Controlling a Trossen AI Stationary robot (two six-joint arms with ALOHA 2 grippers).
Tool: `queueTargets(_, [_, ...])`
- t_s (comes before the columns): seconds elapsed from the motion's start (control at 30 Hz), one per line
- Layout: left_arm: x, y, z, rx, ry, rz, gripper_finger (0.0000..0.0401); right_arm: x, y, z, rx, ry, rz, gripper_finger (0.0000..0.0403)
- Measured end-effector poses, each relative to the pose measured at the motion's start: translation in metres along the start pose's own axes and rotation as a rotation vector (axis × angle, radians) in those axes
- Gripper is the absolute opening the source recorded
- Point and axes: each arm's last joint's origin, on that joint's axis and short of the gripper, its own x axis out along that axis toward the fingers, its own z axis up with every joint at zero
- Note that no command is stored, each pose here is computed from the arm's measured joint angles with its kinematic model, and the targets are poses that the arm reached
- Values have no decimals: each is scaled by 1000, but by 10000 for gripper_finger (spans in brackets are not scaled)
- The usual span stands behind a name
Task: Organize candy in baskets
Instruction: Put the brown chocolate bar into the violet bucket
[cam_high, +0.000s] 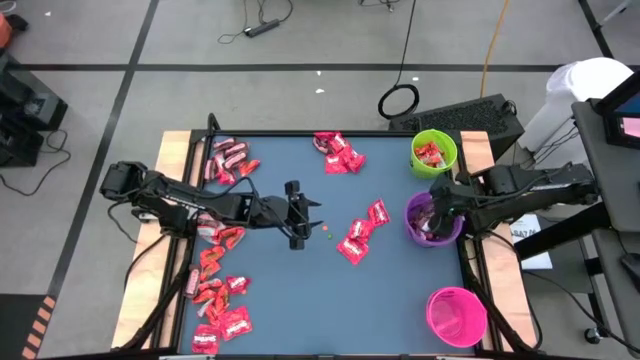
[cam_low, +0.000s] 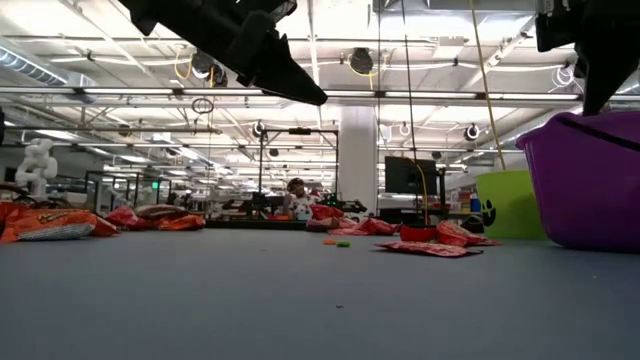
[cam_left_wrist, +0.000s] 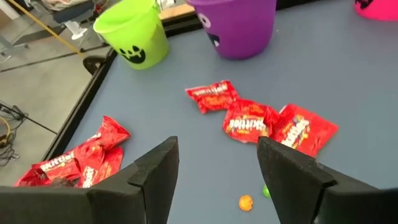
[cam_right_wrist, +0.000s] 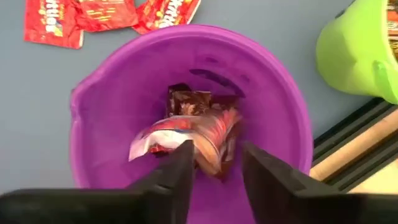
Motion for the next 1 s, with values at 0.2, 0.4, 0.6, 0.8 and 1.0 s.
queueTargets(0.2, [3, 11, -5, -58, 36, 31, 224, -6, 8, 8, -49, -73, 114, 183])
queueTargets(0.4, [8, 36, -17, -111, 127, 132, 224, -14, 22, 30, -225, -359, 186, 204])
queueTargets(0.6, [14, 71, -33, -210, 213, 232, 224, -26, 32, 48, -373, -631, 158, 205])
queueTargets(0.8, [25, 101, -56, -211, 299, 247, 224, -33, 40, 63, -486, -828, 74, 205])
queueTargets(1.0, [34, 131, -80, -278, 344, 151, 224, -21, 53, 73, -535, -966, 75, 205])
